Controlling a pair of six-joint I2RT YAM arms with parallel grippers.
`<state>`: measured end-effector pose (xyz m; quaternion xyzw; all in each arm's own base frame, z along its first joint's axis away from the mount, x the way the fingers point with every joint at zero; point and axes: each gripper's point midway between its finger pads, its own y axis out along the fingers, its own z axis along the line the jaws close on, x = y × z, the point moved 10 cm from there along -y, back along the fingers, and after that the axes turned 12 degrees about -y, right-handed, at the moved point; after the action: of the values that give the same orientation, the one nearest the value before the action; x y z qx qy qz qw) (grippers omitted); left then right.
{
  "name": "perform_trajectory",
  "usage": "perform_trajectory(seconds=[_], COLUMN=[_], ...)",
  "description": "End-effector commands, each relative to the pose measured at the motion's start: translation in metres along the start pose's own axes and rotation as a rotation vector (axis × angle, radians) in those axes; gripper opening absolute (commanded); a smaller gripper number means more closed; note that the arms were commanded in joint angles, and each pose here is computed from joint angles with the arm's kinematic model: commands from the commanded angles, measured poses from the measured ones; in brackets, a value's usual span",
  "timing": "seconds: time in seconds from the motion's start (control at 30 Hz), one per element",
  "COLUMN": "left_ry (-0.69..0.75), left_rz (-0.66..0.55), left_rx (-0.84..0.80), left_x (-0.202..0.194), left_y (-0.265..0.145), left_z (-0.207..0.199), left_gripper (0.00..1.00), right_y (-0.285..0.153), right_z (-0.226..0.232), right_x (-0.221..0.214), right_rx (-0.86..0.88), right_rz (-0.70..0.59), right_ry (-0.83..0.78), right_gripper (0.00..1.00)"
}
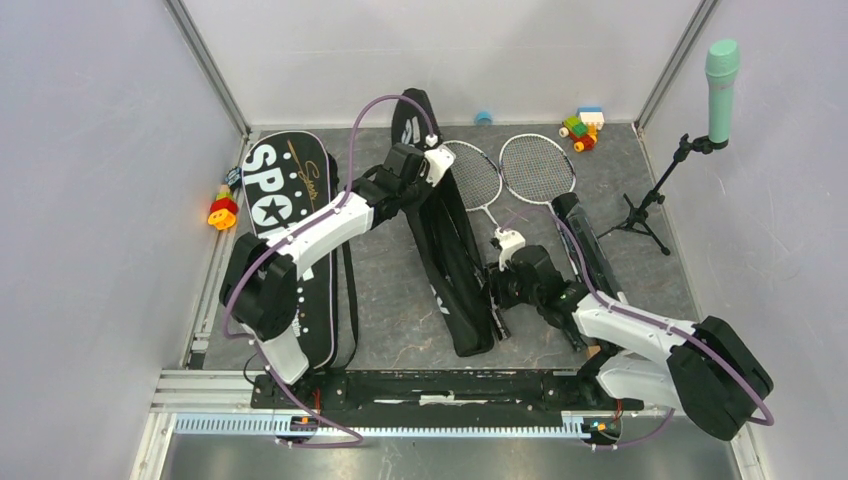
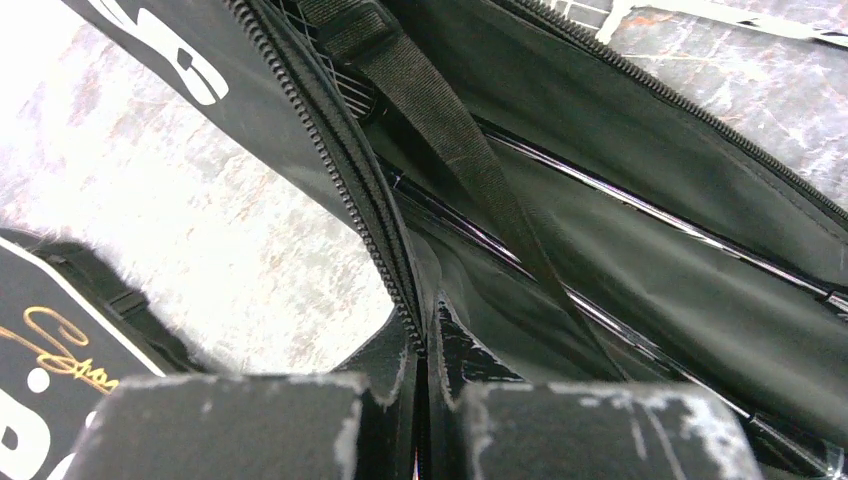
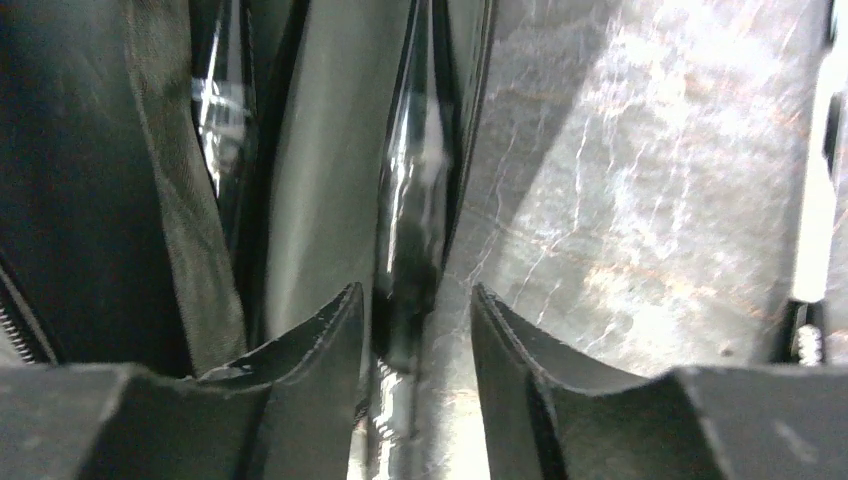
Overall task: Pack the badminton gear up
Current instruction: Adjust the shuttlecock in the racket bag.
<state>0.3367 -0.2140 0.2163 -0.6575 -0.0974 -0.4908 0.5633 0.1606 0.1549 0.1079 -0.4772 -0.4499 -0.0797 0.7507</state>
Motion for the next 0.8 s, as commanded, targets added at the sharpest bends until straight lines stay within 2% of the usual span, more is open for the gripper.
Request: perform_trajectory(seconds=[0.0, 0.1, 0.27, 0.47, 0.63, 0.77], left_ry=[0.01, -0.025, -0.12, -0.197, -0.244, -0.32], left_rz=[-0.086, -0.074, -0.068, -0.05, -0.048, -0.066], left_rx=[-0.113, -0.154, -0.172, -0.216, -0.243, -0.297], left_x=[0.014, 0.003, 0.0, -0.005, -0.009, -0.009], left_y=[0.006, 0.018, 0.031, 0.038, 0.039, 0.037], left_z=[-0.009, -0.016, -0.022, -0.026, -0.025, -0.023], left_gripper=[0.02, 0.02, 0.02, 0.02, 0.02, 0.02], right_y=[-0.009, -0.022, -0.032, -0.015, -0.003, 0.004], right_z=[-0.003, -0.001, 0.01, 0.031, 0.045, 0.054], right_x=[0.042, 0.061, 0.067, 0.05, 0.038, 0.03], right_rx=[-0.014, 0.001, 0.122, 0.298, 0.378, 0.528], right_rz=[-0.107, -0.193, -0.256, -0.164, -0.095, -0.076], right_ry=[-0.155, -0.224, -0.326, -0.5, -0.544, -0.581], right_gripper=[0.52, 0.6, 0.62, 0.61, 0.6, 0.62])
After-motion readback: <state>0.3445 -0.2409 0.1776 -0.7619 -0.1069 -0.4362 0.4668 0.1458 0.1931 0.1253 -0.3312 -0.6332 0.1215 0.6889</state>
